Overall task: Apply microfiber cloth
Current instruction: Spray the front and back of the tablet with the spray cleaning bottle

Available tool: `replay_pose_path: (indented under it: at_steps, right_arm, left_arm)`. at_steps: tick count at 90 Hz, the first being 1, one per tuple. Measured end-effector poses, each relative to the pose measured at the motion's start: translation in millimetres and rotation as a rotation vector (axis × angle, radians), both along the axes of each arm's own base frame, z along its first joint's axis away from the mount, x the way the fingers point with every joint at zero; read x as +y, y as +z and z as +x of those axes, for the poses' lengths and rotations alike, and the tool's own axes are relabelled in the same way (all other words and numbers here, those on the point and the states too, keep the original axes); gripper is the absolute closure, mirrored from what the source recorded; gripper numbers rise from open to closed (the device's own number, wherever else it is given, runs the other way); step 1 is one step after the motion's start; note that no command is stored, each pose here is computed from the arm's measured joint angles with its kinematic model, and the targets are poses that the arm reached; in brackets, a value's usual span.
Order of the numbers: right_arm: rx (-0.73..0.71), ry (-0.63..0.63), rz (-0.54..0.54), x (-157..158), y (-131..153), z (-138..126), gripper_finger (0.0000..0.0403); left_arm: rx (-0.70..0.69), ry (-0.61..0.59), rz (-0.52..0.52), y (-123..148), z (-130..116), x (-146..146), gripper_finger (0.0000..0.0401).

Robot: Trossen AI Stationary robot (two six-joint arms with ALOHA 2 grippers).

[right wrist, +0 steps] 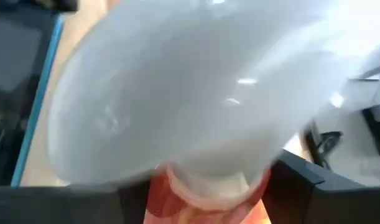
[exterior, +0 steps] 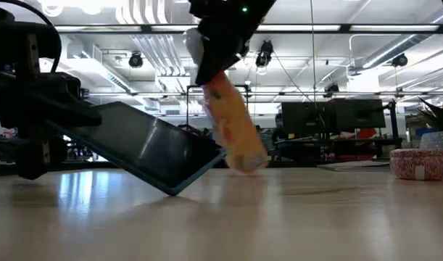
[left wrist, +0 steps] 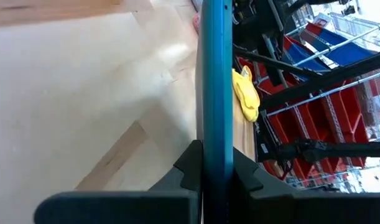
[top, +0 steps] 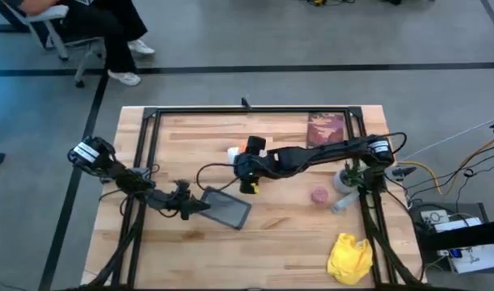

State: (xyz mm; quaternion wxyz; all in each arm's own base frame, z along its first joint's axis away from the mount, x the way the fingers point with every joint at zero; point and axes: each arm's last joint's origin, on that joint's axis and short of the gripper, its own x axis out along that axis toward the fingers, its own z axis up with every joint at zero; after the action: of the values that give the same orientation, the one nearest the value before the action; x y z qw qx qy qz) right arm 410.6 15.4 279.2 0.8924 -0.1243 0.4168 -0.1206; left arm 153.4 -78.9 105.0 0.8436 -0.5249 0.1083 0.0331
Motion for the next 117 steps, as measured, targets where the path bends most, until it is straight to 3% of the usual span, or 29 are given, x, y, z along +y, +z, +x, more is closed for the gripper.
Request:
replay_pose_path:
  at_steps: [26, 39, 53, 81, 104, 117]
  right_arm:
    - [0.06, 0.229, 0.2, 6, 11, -13, 0.0192]
    - [0.163, 0.27, 0.251, 7, 13, -27, 0.0194]
    - [0.192, 0.33, 0.304, 14, 17, -35, 0.019]
    - [0.148, 0.477, 0.318, 47, 39, -51, 0.0194]
    - [0.037, 0.518, 0.314, 77, 47, -55, 0.0201]
    - [-0.027, 0.479, 0.33, 84, 32, -48, 0.0199]
  left_arm:
    - [-0.07, -0.019, -0.055, 13, 0, 3, 0.039]
    - [-0.102, -0.059, -0.078, 22, 0, 7, 0.039]
    - [-0.141, -0.02, -0.071, 31, 1, 16, 0.039]
    - [-0.059, 0.143, 0.062, 34, 6, 43, 0.039]
    - [-0.133, 0.224, 0.338, 56, 13, 61, 0.039]
    - [-0.036, 0.206, 0.438, 60, 19, 62, 0.039]
